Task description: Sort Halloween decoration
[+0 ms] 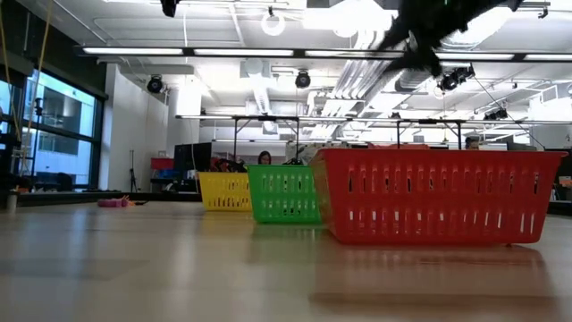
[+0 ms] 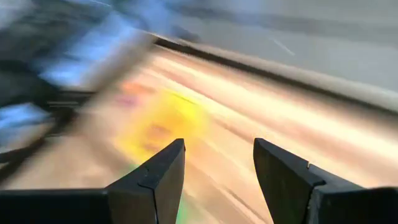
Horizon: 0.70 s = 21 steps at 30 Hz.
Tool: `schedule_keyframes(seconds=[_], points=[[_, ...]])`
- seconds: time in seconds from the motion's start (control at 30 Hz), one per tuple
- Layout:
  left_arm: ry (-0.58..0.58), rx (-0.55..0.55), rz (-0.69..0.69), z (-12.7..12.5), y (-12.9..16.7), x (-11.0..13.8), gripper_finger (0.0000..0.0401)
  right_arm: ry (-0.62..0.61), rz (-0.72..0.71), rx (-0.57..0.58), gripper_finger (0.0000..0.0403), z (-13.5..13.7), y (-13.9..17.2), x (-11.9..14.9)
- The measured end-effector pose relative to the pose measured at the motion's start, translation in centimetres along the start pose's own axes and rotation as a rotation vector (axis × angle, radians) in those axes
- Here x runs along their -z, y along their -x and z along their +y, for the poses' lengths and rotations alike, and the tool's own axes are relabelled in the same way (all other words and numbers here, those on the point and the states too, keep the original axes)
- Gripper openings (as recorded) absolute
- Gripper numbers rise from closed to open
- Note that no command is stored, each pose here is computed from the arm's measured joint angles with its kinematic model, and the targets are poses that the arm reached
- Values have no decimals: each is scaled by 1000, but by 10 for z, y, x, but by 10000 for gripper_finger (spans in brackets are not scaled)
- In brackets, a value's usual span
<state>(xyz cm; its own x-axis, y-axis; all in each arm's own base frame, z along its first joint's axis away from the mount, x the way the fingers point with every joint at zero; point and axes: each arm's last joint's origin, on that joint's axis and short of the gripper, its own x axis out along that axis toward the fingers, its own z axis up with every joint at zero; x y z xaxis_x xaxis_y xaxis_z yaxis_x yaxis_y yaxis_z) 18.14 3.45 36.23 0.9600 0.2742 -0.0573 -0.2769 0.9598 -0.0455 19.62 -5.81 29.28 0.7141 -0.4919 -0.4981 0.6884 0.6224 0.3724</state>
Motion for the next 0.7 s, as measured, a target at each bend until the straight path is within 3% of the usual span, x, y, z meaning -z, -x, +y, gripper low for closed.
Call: schedule_keyframes(seconds=[0.1, 0.23, 0.43, 0.7], points=[[-1, 0, 2, 0, 0, 0, 97, -121, 188, 276, 185, -26, -4, 5], [-3, -2, 19, 0, -3, 3, 97, -226, 361, 485, 185, -52, -17, 15], [15, -4, 43, -1, -10, 6, 97, -323, 495, 559, 185, -77, -54, 28], [29, -12, 54, -1, -13, 8, 97, -326, 648, 664, 185, -100, -92, 44]])
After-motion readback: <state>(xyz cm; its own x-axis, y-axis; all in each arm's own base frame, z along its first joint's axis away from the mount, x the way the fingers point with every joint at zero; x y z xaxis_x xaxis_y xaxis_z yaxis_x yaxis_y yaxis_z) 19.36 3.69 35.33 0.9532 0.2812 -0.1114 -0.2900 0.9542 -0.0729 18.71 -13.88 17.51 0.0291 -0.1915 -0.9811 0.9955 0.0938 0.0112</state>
